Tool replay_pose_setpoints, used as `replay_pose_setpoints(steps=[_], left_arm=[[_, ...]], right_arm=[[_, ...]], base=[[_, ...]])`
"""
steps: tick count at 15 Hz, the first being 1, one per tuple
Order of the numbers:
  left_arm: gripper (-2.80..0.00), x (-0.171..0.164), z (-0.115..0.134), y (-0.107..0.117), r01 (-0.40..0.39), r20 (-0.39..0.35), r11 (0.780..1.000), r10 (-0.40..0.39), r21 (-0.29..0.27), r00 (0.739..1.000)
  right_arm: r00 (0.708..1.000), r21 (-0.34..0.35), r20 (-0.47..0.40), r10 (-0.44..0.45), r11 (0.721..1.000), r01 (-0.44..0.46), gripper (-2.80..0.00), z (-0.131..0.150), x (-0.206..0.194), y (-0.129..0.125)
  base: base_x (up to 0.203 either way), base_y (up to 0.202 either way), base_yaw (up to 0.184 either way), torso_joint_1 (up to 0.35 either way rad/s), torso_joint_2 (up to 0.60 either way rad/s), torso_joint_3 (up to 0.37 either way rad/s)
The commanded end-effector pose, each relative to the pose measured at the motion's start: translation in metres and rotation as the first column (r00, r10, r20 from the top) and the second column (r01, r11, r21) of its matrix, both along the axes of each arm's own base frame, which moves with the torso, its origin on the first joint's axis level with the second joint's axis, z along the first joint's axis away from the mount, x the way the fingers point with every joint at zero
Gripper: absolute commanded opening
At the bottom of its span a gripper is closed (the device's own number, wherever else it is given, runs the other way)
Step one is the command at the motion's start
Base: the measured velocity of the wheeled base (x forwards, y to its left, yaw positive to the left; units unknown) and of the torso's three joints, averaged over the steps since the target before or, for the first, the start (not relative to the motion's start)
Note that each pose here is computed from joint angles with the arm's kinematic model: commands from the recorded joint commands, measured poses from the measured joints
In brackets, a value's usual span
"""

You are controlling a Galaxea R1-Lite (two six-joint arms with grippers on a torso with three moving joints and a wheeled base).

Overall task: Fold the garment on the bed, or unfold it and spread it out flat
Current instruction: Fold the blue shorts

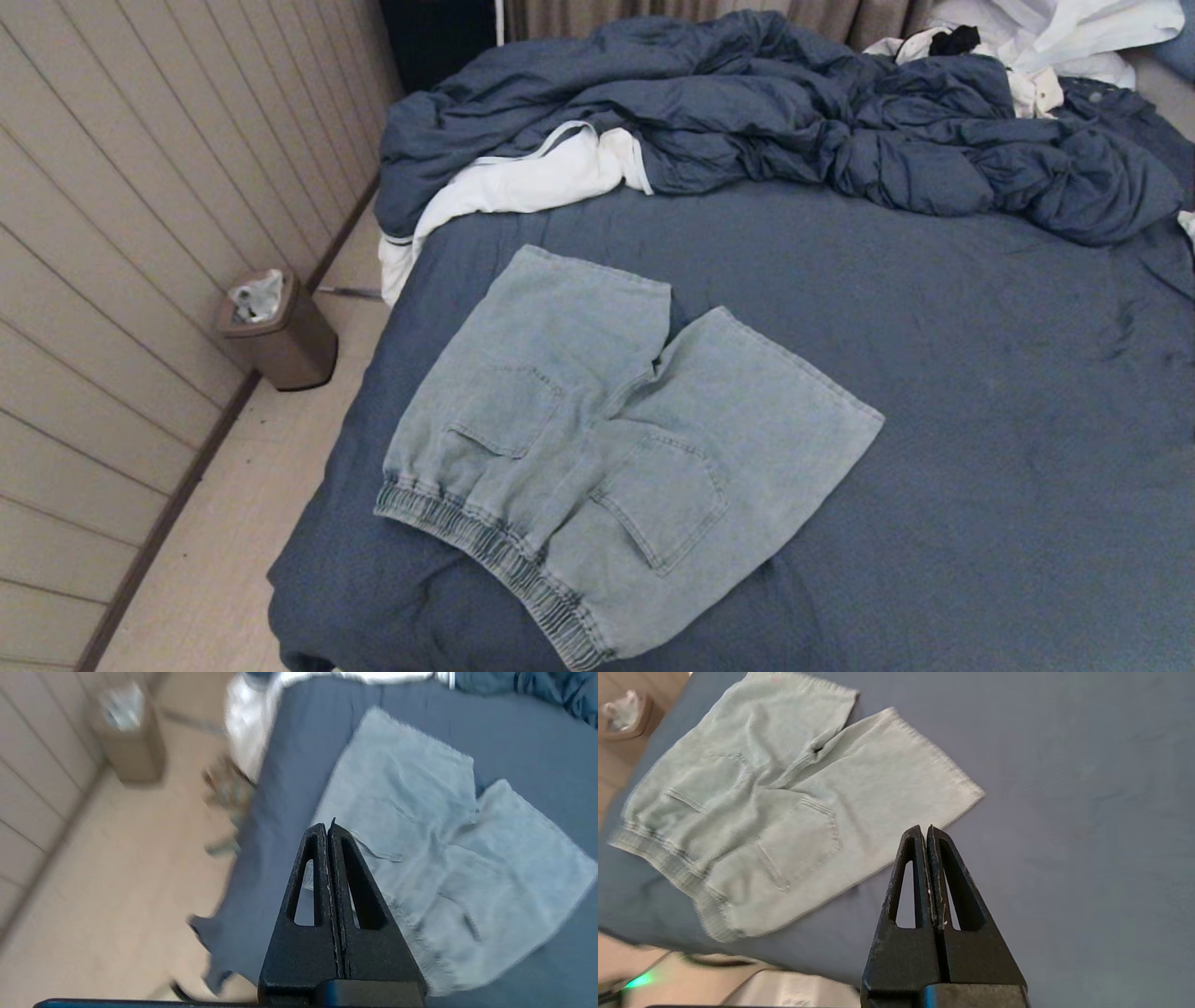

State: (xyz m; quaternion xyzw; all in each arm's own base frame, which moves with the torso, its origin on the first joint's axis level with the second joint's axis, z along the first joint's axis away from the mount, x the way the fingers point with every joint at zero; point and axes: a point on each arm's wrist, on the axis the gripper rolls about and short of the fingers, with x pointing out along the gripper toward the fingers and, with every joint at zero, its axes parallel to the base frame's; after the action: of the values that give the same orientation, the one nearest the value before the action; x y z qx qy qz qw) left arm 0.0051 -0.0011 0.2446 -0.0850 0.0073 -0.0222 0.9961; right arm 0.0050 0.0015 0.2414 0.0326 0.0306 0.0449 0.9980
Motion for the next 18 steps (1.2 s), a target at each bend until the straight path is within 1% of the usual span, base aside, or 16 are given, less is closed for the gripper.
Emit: replay_pose_setpoints(steps=[1, 3, 5, 6, 7, 8, 9, 10, 11, 12, 13, 14, 15, 16, 18], left_arm=[[-2.80, 0.066, 0.013, 0.000, 0.018, -0.195, 0.999, -0.025, -0.040, 0.980], [-2.80, 0.109, 0.009, -0.002, 0.058, -0.313, 0.995, -0.080, -0.080, 0.946], [-2.80, 0.145, -0.005, -0.010, 0.124, -0.417, 0.986, -0.161, -0.115, 0.895], [-2.80, 0.159, -0.014, -0.019, 0.172, -0.461, 0.977, -0.213, -0.128, 0.861], [-2.80, 0.169, -0.023, -0.032, 0.236, -0.496, 0.962, -0.273, -0.137, 0.825], [-2.80, 0.176, -0.032, -0.047, 0.299, -0.530, 0.943, -0.328, -0.144, 0.782], [-2.80, 0.183, -0.043, -0.064, 0.356, -0.571, 0.922, -0.377, -0.154, 0.730], [-2.80, 0.191, -0.057, -0.081, 0.395, -0.610, 0.903, -0.411, -0.170, 0.677], [-2.80, 0.199, -0.069, -0.098, 0.421, -0.634, 0.888, -0.436, -0.187, 0.638], [-2.80, 0.204, -0.080, -0.117, 0.446, -0.646, 0.873, -0.458, -0.196, 0.611], [-2.80, 0.203, -0.086, -0.135, 0.475, -0.648, 0.857, -0.480, -0.201, 0.592], [-2.80, 0.200, -0.091, -0.152, 0.501, -0.653, 0.840, -0.500, -0.207, 0.569], [-2.80, 0.193, -0.095, -0.167, 0.531, -0.660, 0.819, -0.523, -0.216, 0.539], [-2.80, 0.182, -0.099, -0.179, 0.569, -0.668, 0.793, -0.547, -0.220, 0.504], [-2.80, 0.156, -0.107, -0.195, 0.644, -0.691, 0.733, -0.582, -0.218, 0.428]], right_arm=[[0.977, 0.029, -0.213, 0.019, 1.000, -0.013, -2.80, 0.014, 0.076, 0.004], [0.946, 0.052, -0.322, 0.024, 0.999, -0.008, -2.80, 0.010, 0.130, 0.008], [0.907, 0.064, -0.420, 0.027, 0.998, 0.000, -2.80, -0.006, 0.176, 0.013], [0.884, 0.069, -0.465, 0.035, 0.998, -0.003, -2.80, -0.016, 0.196, 0.016], [0.862, 0.073, -0.504, 0.052, 0.997, -0.017, -2.80, -0.026, 0.211, 0.022], [0.839, 0.077, -0.540, 0.071, 0.996, -0.035, -2.80, -0.037, 0.223, 0.028], [0.819, 0.079, -0.568, 0.083, 0.996, -0.046, -2.80, -0.047, 0.234, 0.033], [0.812, 0.082, -0.578, 0.087, 0.995, -0.049, -2.80, -0.055, 0.246, 0.036], [0.818, 0.085, -0.569, 0.086, 0.995, -0.046, -2.80, -0.062, 0.259, 0.037], [0.823, 0.084, -0.562, 0.084, 0.995, -0.044, -2.80, -0.069, 0.270, 0.037], [0.821, 0.080, -0.566, 0.077, 0.996, -0.038, -2.80, -0.077, 0.279, 0.036], [0.816, 0.075, -0.573, 0.073, 0.997, -0.036, -2.80, -0.083, 0.286, 0.036], [0.815, 0.072, -0.575, 0.071, 0.997, -0.036, -2.80, -0.086, 0.293, 0.036], [0.815, 0.073, -0.576, 0.065, 0.997, -0.028, -2.80, -0.088, 0.302, 0.034], [0.815, 0.079, -0.577, 0.045, 0.997, 0.000, -2.80, -0.091, 0.317, 0.026]], base=[[0.000, 0.000, 0.000, 0.000, 0.00, 0.000], [0.000, 0.000, 0.000, 0.000, 0.00, 0.000], [0.000, 0.000, 0.000, 0.000, 0.00, 0.000], [0.000, 0.000, 0.000, 0.000, 0.00, 0.000], [0.000, 0.000, 0.000, 0.000, 0.00, 0.000], [0.000, 0.000, 0.000, 0.000, 0.00, 0.000], [0.000, 0.000, 0.000, 0.000, 0.00, 0.000], [0.000, 0.000, 0.000, 0.000, 0.00, 0.000], [0.000, 0.000, 0.000, 0.000, 0.00, 0.000], [0.000, 0.000, 0.000, 0.000, 0.00, 0.000], [0.000, 0.000, 0.000, 0.000, 0.00, 0.000], [0.000, 0.000, 0.000, 0.000, 0.00, 0.000], [0.000, 0.000, 0.000, 0.000, 0.00, 0.000], [0.000, 0.000, 0.000, 0.000, 0.00, 0.000], [0.000, 0.000, 0.000, 0.000, 0.00, 0.000]])
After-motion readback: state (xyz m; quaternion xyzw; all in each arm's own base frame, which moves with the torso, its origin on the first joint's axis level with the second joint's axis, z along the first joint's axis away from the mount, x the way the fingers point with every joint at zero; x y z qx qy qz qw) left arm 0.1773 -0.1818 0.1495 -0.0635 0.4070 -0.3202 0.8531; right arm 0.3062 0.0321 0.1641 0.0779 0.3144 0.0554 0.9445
